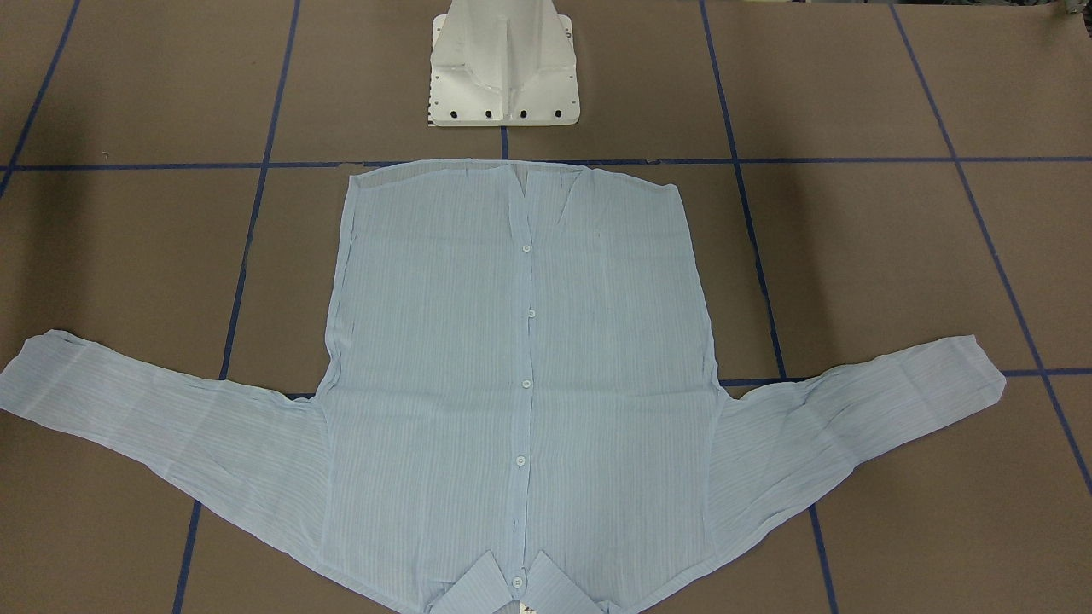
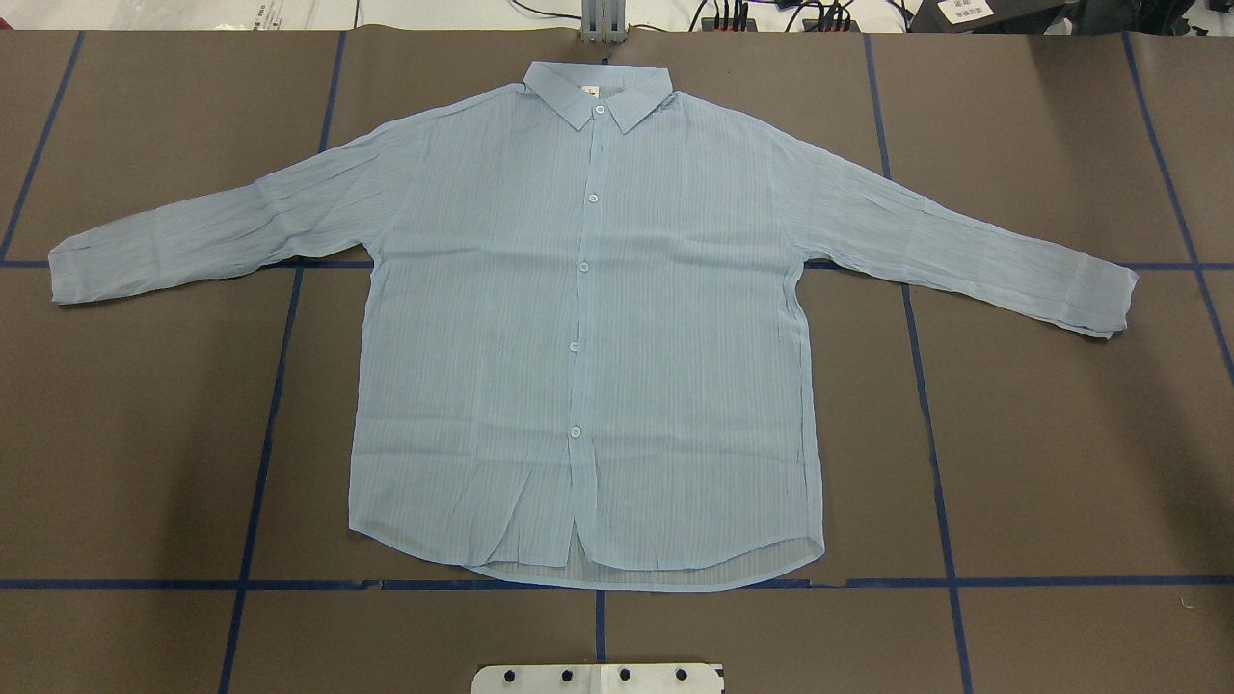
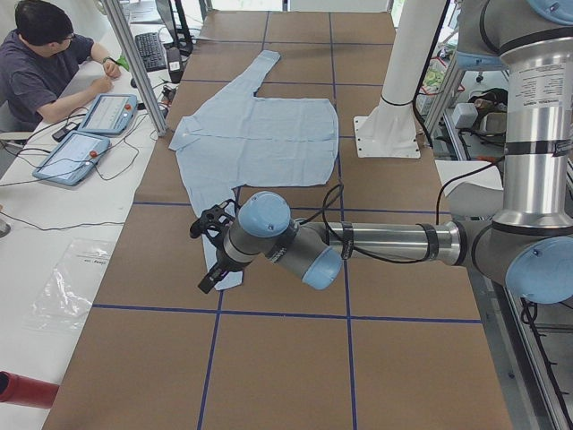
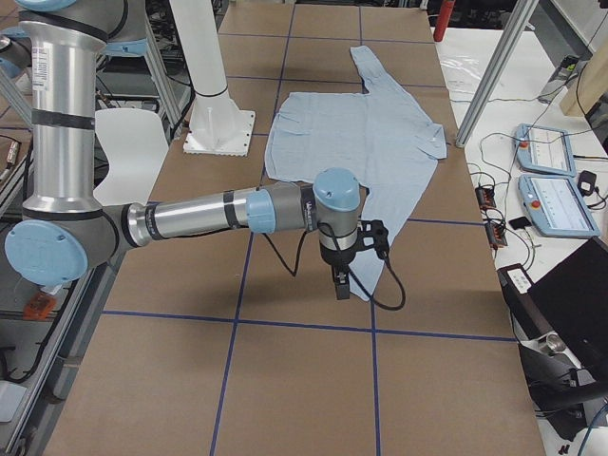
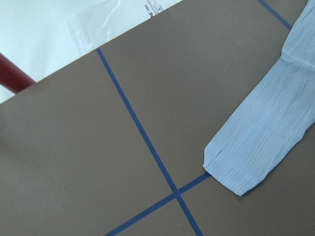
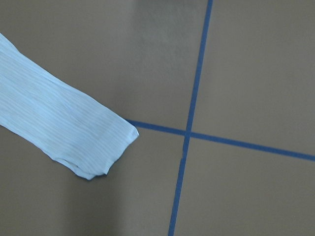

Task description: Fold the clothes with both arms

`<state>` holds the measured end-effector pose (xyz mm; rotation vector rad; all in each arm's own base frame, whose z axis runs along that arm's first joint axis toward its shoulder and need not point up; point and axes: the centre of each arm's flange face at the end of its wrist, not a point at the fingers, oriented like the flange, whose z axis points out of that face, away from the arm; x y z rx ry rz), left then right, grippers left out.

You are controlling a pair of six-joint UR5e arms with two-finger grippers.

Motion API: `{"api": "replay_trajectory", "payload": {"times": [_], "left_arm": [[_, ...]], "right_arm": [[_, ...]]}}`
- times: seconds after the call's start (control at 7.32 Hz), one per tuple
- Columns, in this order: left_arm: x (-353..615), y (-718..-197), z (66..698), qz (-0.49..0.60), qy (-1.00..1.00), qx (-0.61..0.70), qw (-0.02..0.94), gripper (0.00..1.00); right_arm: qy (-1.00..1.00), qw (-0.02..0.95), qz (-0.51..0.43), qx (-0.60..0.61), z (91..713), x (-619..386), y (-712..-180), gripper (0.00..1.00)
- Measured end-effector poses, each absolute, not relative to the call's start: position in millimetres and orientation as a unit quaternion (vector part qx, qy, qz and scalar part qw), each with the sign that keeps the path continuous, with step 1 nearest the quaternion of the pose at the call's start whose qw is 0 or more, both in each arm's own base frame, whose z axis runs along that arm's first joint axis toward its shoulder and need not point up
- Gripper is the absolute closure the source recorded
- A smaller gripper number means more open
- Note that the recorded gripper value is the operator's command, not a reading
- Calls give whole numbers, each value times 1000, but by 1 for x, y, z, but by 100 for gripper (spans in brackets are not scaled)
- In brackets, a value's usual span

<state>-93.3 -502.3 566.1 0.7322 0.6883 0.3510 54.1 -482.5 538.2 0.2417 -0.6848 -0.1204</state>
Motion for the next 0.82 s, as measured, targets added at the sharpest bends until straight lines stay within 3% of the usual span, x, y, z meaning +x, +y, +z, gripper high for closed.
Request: {"api": "replay_trajectory", "payload": {"times": [0.55,0.82], "left_arm": [[-94,-528,554,125,345,357,859,0],[-95,-528,552,125,346,360,857,0]], "right_arm": [[-355,912,-53,199,530,19,-520,0],[-384,902,11,196,550,-46,-534,2]]}}
